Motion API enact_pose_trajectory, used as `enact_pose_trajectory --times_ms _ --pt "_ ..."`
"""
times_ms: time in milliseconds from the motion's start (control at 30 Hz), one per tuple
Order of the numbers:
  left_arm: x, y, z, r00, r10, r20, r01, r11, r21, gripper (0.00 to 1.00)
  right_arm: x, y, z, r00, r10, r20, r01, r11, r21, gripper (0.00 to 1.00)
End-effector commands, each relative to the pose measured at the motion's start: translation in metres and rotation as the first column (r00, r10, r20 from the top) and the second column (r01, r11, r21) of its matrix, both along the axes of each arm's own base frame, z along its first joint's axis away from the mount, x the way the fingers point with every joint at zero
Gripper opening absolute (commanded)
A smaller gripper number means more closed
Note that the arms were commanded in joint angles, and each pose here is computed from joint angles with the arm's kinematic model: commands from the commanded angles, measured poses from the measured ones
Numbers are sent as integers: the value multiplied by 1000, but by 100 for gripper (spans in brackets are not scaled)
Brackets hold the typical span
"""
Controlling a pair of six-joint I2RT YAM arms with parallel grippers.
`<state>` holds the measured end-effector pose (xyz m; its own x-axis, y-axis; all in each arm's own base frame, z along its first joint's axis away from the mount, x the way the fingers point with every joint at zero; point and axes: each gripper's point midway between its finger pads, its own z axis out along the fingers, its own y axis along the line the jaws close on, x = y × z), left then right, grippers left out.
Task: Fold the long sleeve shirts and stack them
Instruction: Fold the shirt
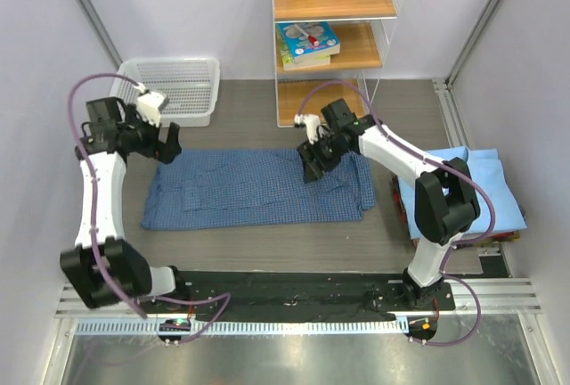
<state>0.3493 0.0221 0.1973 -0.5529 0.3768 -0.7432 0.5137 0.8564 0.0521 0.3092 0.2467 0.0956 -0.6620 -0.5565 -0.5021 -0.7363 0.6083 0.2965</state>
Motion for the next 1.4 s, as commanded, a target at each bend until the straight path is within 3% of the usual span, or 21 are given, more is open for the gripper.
enact_pose_trajectory --times_ms 0,100,167,267,367,500,733,1000,1133,1367 --pt "1 -23 57 993 109 52 -97 975 -201 100 35 52 67 992 12 123 -35 981 191 59" --pt "-26 -19 33 989 22 -149 -64 955 -290 100 49 82 57 993 12 115 -36 978 207 58" --pt "-33 2 8 951 51 -304 -163 920 -355 100 54 98 44 994 5 111 -27 980 199 58" --pt "-36 28 -29 902 45 -430 -220 904 -367 100 63 110 27 995 -2 98 -17 980 196 57" --pt "-39 60 -66 855 109 -507 -296 905 -305 100 63 117 9 997 3 82 -17 984 176 57" --pt "-39 100 -107 817 182 -547 -370 894 -255 100 55 123 -11 999 6 45 -14 986 166 57" --pt "-36 107 -146 765 139 -629 -402 866 -297 96 37 145 -14 998 52 26 -56 980 190 57" --pt "-30 98 -173 724 54 -688 -414 831 -371 89 25 168 -13 996 92 0 -89 969 229 56" --pt "-31 82 -175 712 -5 -702 -384 835 -395 81 21 179 -23 994 106 -21 -99 968 231 54" --pt "-28 66 -183 699 -35 -714 -371 836 -404 77 22 184 -45 993 105 -53 -92 972 215 53"
